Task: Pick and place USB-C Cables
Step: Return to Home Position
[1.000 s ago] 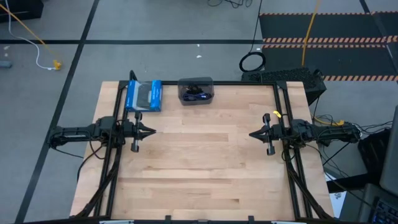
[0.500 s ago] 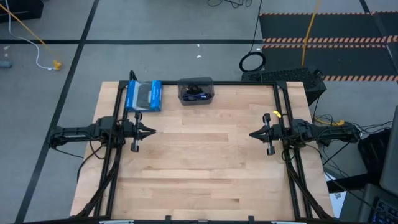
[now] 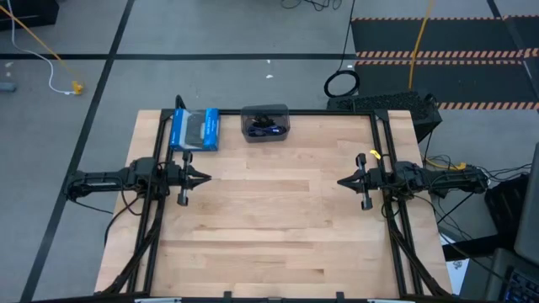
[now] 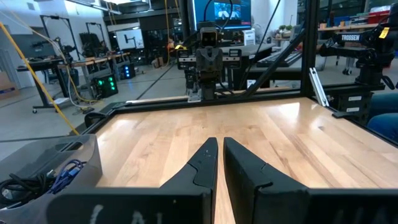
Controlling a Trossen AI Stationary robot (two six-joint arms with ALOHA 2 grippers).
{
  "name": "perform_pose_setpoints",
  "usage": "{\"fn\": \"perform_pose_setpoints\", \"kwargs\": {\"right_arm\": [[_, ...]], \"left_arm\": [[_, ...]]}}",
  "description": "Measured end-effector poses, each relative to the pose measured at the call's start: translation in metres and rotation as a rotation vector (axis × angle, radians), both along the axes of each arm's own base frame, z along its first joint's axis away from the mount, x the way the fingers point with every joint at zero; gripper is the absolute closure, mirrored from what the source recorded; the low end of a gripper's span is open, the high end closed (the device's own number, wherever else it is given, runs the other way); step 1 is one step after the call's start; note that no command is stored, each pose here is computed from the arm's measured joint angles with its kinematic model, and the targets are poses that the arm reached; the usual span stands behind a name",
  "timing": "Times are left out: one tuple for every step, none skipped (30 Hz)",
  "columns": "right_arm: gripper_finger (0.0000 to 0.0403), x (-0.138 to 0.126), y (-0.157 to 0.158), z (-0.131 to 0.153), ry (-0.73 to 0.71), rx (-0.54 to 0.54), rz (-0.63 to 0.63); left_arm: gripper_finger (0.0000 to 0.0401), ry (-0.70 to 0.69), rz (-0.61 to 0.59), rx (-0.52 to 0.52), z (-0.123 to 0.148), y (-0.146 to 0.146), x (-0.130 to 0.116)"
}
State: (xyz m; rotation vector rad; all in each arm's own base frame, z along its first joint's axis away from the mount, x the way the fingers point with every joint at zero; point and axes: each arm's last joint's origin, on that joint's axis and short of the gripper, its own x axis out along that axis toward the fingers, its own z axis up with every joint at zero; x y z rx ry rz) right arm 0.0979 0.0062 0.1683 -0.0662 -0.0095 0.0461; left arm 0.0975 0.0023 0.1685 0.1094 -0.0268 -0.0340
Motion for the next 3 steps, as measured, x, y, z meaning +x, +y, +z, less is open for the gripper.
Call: {"fn": "perform_pose_setpoints", "kwargs": {"right_arm": [[0.0403, 0.0, 0.0, 0.0001, 0.0, 0.0, 0.0], [0.0403, 0.0, 0.0, 0.0001, 0.0, 0.001, 0.0], [0.0403, 0.0, 0.0, 0.0, 0.0, 0.001, 0.0]], "left_arm": [[0.037, 0.0, 0.0, 0.0, 0.0, 0.0, 0.0], [0.037, 0.0, 0.0, 0.0, 0.0, 0.0, 0.0], [0.037, 0.0, 0.0, 0.0, 0.0, 0.0, 0.0]]}}
